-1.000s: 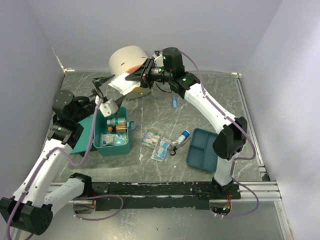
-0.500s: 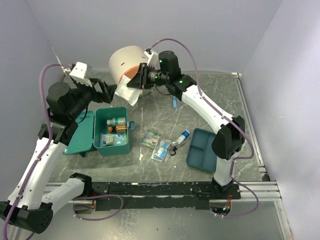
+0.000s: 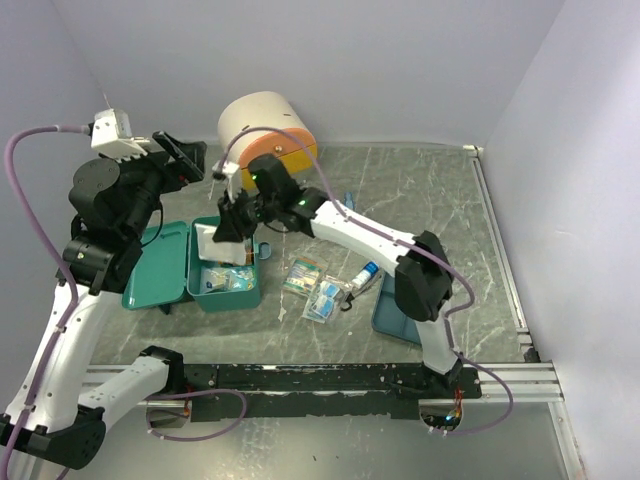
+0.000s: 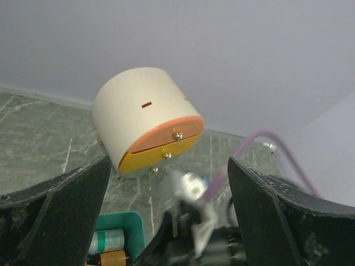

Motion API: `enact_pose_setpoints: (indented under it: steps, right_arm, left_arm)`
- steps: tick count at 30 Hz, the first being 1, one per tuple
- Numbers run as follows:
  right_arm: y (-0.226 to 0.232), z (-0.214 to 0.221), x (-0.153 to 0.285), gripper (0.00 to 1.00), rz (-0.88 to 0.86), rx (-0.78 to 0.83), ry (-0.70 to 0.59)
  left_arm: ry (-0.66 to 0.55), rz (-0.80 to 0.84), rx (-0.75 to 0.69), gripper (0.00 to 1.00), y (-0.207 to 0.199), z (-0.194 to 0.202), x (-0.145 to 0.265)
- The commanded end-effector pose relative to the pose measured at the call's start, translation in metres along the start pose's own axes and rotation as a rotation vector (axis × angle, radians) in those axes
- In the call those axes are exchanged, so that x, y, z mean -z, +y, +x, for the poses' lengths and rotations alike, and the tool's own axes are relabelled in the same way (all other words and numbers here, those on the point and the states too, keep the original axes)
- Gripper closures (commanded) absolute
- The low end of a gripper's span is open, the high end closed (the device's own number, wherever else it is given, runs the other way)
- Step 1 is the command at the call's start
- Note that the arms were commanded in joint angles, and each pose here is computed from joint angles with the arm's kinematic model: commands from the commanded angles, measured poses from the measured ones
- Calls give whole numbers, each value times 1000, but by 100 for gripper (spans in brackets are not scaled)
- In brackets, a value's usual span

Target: Organize the medicine kit

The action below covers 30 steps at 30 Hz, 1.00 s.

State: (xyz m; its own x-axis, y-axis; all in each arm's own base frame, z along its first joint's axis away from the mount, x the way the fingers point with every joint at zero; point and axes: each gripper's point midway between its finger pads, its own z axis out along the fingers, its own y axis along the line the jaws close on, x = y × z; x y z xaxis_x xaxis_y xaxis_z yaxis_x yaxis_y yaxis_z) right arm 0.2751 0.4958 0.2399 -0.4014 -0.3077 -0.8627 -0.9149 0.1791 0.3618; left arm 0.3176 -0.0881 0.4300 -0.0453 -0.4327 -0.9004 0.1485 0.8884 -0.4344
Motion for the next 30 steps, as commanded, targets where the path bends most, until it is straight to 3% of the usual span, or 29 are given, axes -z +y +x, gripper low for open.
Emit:
enact_pose_setpoints:
  steps: [1, 11, 23, 27, 30]
  right_arm:
    - [-7, 35, -28, 80, -32, 72, 76]
    - [5, 88, -55, 81, -145, 87, 190]
    - [5, 138, -66, 80, -77, 84, 274]
    - [-3, 144, -66, 75, -30, 81, 291]
    - [-11, 142, -66, 65, 22, 72, 298]
  left_arm:
    - [-60, -22, 39, 2, -2, -23, 7]
    - [7, -3, 18, 2, -5, -7, -2]
    - [-5, -46, -17, 2, 7, -4, 1]
    - [0, -59, -24, 2, 10, -2, 3]
    - [0, -57, -24, 2, 10, -1, 2]
